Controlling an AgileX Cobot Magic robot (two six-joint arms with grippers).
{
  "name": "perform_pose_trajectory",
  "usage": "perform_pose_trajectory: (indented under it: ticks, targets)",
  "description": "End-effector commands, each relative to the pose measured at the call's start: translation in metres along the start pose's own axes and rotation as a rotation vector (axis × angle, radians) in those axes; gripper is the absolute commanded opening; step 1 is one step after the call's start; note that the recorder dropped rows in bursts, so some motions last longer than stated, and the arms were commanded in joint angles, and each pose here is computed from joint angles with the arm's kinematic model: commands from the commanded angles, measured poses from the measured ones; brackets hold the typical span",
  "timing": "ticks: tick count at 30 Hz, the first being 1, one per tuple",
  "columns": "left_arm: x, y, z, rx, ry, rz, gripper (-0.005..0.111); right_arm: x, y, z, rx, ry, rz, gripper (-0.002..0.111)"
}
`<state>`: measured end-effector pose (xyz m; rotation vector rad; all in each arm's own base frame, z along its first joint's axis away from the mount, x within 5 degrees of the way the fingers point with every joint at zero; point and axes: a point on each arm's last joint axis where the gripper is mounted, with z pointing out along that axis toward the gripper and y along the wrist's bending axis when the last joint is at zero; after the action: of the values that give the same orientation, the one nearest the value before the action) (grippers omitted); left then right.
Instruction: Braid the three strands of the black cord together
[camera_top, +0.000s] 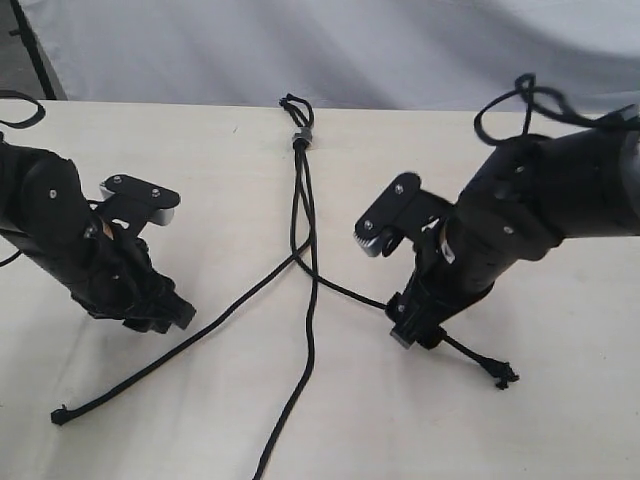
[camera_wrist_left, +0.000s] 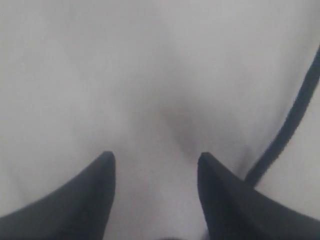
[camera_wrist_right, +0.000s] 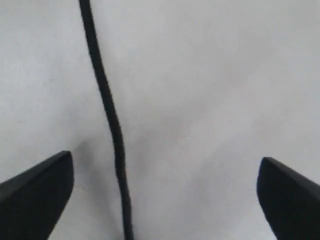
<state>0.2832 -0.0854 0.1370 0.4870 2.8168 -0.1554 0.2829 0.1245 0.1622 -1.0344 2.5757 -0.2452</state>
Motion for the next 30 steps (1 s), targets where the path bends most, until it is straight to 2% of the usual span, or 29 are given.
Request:
perform_pose_trajectory:
  ticks: [1,5,8,12,16,21,23,27,28,30]
  targets:
    - [0.004,-0.018,-0.024,0.082,0.032,-0.038,0.049,-0.005,-0.022,-0.064,0.130,-0.217,0.051,0.105]
    - [0.000,-0.067,-0.041,0.136,-0.075,0.108,0.049,0.000,-0.036,-0.123,0.233,-0.443,0.145,0.105]
    - [0.001,-0.104,-0.039,0.166,-0.142,0.227,0.049,0.009,-0.039,-0.150,0.259,-0.528,0.185,0.105]
    - [0.004,-0.136,-0.022,0.192,-0.120,0.299,0.049,0.021,-0.038,-0.165,0.262,-0.580,0.228,0.105]
    - [-0.003,-0.148,-0.001,0.195,-0.035,0.274,0.049,0.026,-0.034,-0.166,0.257,-0.622,0.206,0.105]
    - [-0.009,-0.161,0.017,0.186,0.019,0.303,0.049,0.025,-0.033,-0.167,0.252,-0.641,0.202,0.105]
    - [-0.009,-0.161,0.026,0.136,0.036,0.304,0.049,0.025,-0.034,-0.167,0.252,-0.639,0.202,0.105]
    - [-0.006,-0.151,0.043,-0.029,0.097,0.316,0.047,0.025,-0.034,-0.167,0.252,-0.639,0.202,0.105]
    - [-0.003,-0.151,0.044,-0.044,0.117,0.318,0.044,0.025,-0.034,-0.167,0.252,-0.639,0.202,0.105]
    - [-0.002,-0.156,0.043,-0.042,0.121,0.332,0.017,0.025,-0.033,-0.167,0.251,-0.643,0.201,0.105]
